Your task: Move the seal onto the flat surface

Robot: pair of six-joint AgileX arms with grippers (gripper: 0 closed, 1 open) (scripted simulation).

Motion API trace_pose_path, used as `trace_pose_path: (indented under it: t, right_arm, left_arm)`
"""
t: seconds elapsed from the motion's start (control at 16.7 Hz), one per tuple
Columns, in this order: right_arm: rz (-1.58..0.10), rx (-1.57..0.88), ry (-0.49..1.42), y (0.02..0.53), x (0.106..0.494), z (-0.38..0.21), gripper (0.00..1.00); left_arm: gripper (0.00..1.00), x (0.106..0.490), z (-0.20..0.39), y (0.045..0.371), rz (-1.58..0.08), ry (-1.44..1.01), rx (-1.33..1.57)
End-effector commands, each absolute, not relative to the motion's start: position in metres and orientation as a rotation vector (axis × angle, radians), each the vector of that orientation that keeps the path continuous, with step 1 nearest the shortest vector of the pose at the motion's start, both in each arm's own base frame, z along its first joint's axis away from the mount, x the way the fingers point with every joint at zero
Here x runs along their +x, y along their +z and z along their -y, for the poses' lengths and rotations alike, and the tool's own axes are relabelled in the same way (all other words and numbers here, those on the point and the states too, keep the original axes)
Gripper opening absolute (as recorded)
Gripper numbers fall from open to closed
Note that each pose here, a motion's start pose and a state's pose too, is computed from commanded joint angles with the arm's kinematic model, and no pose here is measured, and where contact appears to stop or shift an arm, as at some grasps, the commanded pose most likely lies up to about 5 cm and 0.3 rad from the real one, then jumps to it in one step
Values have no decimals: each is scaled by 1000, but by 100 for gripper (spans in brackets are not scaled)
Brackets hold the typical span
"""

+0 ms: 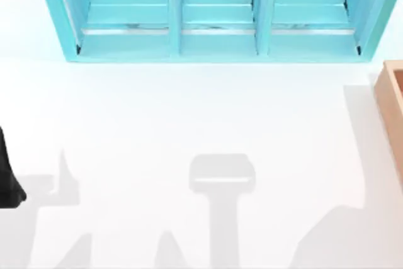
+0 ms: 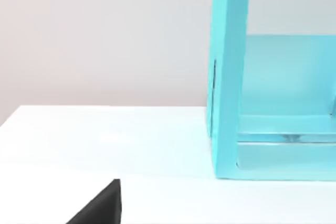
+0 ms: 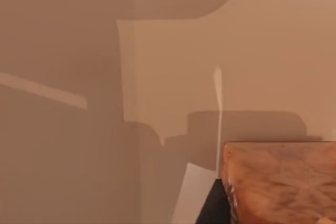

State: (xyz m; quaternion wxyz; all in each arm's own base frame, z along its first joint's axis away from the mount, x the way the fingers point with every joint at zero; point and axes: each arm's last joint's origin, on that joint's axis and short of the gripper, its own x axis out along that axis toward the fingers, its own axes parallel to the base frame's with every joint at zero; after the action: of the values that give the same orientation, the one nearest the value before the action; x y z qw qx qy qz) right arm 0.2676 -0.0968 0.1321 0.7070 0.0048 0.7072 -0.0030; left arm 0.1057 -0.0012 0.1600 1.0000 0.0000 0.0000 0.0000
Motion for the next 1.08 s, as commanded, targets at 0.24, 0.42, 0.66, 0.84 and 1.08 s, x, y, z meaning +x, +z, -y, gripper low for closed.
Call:
trace_pose_path:
  t: [0.24, 0.42, 0.66, 0.84, 1.08]
  right_arm:
    - [-1569, 11, -8, 133, 268, 97, 0]
    - [-1565, 11, -22, 142, 271, 93, 0]
    - [-1536, 10, -56, 182, 285, 69, 0]
    - [-1524, 15, -63, 216, 290, 38, 0]
    - [-1534, 19, -38, 254, 285, -9, 0]
  left_arm:
    - [100, 106, 1, 160, 0, 0, 0]
    - [100, 106, 1, 160, 0, 0, 0]
    - [100, 106, 1, 160, 0, 0, 0]
    - [100, 106, 1, 160, 0, 0, 0]
    - [100, 106, 1, 160, 0, 0, 0]
